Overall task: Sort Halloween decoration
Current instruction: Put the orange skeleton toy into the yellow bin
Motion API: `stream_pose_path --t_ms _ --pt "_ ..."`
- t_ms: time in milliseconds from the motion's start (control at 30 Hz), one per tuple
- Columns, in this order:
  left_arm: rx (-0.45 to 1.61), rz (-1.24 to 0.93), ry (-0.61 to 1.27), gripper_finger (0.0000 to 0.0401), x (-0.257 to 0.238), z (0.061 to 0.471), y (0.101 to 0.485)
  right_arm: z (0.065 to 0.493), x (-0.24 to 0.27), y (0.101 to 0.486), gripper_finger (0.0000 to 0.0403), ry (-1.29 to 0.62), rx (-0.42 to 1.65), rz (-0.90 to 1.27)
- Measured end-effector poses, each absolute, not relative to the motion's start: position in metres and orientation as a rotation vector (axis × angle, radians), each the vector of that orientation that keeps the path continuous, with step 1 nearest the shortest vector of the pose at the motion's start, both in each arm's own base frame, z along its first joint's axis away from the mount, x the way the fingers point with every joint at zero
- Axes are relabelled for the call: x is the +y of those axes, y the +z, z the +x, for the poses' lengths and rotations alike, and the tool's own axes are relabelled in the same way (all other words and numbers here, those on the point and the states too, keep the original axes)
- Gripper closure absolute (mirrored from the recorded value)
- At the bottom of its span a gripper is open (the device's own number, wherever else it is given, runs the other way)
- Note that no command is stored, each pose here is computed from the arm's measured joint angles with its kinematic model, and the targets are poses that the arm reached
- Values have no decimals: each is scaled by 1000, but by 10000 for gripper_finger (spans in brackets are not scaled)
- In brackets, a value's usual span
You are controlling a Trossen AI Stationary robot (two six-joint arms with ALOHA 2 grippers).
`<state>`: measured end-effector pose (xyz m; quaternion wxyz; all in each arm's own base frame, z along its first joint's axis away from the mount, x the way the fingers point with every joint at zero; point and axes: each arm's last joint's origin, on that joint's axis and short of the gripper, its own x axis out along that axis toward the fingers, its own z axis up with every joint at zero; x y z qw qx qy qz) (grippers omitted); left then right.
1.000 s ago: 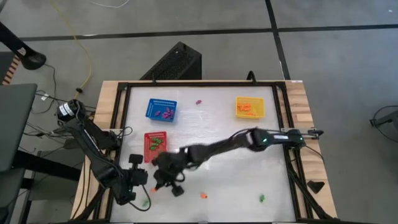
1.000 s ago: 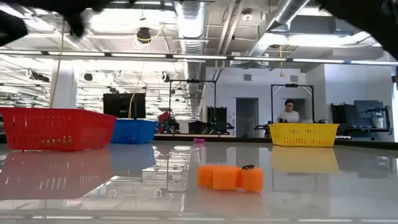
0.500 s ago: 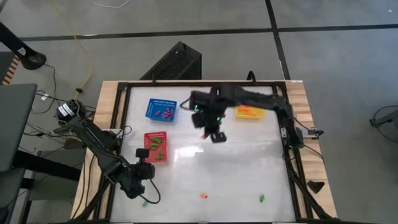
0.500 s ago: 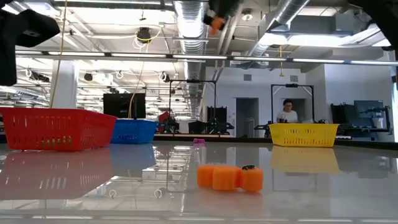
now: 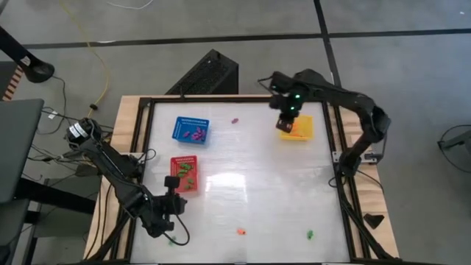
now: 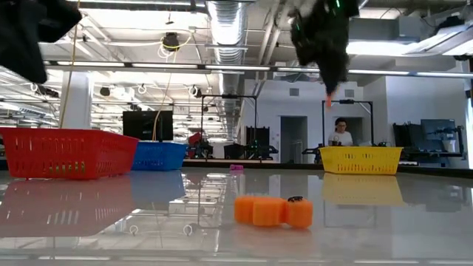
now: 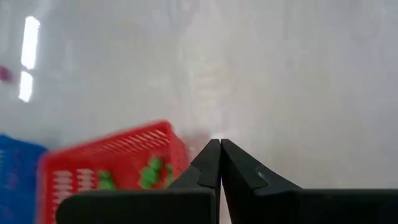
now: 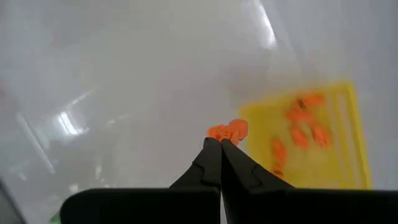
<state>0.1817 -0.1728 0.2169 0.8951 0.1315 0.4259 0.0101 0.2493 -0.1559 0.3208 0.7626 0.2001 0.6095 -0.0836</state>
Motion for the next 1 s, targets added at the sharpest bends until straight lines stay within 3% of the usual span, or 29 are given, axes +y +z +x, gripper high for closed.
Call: stream_pose_path --t_ms 133,333,500,733,867,1000 --pt "780 406 13 401 -173 190 222 229 -173 276 383 -312 1397 456" --pt "533 551 88 401 -159 186 253 207 -193 250 381 -431 1421 523" --pt "283 377 10 401 -120 157 263 201 -199 250 380 -491 1414 558" --pt "-343 95 -133 401 -76 121 233 196 -201 249 362 -603 1402 692" --pt "-365 22 -109 401 -64 114 204 194 -202 249 347 -668 1385 764" --pt "-315 -31 -74 401 -63 116 200 192 -204 249 336 -723 1366 822"
